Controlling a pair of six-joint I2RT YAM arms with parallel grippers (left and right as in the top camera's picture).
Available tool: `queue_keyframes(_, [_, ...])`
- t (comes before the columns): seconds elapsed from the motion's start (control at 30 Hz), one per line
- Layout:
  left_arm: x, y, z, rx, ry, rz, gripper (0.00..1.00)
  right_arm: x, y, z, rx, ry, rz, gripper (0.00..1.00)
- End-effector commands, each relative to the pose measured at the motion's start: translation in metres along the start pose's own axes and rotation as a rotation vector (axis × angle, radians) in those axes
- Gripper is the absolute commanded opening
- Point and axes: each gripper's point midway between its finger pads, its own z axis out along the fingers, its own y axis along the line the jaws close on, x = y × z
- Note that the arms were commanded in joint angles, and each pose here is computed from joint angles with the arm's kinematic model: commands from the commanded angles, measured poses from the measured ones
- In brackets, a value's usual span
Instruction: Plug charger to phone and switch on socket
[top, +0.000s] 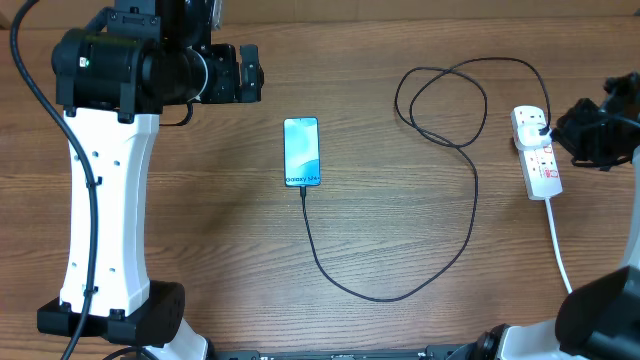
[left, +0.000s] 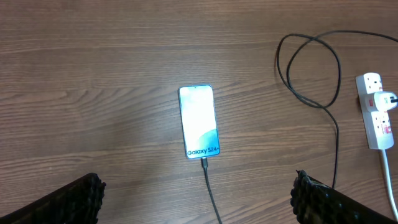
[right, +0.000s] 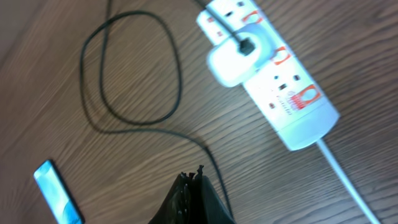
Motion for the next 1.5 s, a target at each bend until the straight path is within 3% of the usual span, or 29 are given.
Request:
queue_keyframes(0.0, [-0.001, 0.001, -0.010, -0.004, -0.025, 0.020, 1.00, -0.017, -0.018, 0.004, 0.024, -0.025, 0.044, 0.04])
queue_keyframes(0.83, [-0.001, 0.001, -0.010, -0.004, -0.025, 0.020, 1.00, -0.045, -0.071, 0.117, 0.056, 0.040, 0.137, 0.04])
queue_keyframes(1.47, [-0.001, 0.001, -0.010, -0.004, -0.025, 0.020, 1.00, -0.053, -0.092, 0.143, 0.081, 0.026, 0.173, 0.04])
